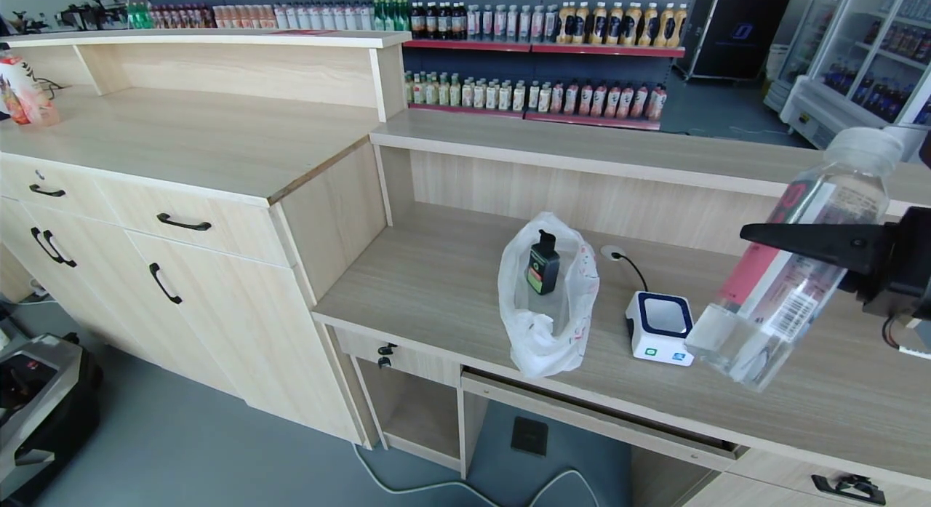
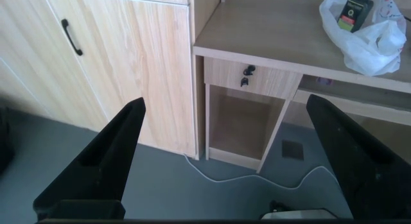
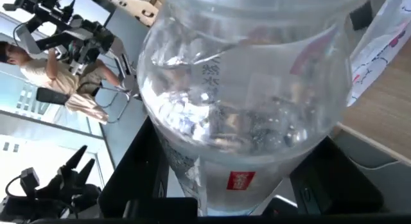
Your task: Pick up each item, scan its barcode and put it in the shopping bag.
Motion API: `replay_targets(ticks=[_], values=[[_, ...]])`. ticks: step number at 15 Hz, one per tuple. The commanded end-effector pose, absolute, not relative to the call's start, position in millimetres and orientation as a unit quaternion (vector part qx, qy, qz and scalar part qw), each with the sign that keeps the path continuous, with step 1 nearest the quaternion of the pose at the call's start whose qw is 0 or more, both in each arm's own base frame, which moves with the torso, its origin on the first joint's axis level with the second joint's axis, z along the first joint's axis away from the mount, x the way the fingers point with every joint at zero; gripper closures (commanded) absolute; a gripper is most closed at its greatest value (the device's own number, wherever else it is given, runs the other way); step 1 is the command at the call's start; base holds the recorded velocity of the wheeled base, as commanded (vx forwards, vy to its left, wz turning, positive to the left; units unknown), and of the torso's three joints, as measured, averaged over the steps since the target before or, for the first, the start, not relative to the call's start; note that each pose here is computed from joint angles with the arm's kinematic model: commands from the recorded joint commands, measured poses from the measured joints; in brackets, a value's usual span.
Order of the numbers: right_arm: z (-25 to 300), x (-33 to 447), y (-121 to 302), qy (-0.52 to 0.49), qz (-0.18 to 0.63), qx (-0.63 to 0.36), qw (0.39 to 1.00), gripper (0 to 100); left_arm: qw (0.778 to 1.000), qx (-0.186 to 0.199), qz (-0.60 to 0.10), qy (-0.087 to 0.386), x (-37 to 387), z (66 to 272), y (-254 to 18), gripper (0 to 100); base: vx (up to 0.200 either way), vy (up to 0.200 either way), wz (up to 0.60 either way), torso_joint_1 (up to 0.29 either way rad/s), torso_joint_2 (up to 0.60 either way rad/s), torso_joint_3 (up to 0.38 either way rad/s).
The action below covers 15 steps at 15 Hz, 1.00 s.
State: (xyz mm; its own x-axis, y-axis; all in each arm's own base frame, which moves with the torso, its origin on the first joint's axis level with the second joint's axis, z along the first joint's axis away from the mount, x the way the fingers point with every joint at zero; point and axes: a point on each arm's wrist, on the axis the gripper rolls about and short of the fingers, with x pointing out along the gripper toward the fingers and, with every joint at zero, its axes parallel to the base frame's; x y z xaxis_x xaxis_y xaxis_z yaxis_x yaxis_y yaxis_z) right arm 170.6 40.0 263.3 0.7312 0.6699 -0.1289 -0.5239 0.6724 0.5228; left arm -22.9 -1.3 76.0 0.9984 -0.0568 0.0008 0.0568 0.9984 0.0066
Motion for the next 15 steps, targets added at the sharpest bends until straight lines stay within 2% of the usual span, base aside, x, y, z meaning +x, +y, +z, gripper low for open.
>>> replay_targets(ticks=[1,6,15], values=[[274,143,43,0.139,0.359,0.225,0.895,100,1.000,0.003,-0.028,0.000,-23,76,-1,0,0.000,0.000,0.00,0.000,0.00,0.000],[288,121,52,0.133,0.414,0.239,0.868,100,1.000,0.003,-0.028,-0.001,-23,76,-1,0,0.000,0.000,0.00,0.000,0.00,0.000],[290,106,63,0.139,0.469,0.230,0.842,100,1.000,0.003,-0.028,-0.001,-23,76,-1,0,0.000,0.000,0.00,0.000,0.00,0.000]])
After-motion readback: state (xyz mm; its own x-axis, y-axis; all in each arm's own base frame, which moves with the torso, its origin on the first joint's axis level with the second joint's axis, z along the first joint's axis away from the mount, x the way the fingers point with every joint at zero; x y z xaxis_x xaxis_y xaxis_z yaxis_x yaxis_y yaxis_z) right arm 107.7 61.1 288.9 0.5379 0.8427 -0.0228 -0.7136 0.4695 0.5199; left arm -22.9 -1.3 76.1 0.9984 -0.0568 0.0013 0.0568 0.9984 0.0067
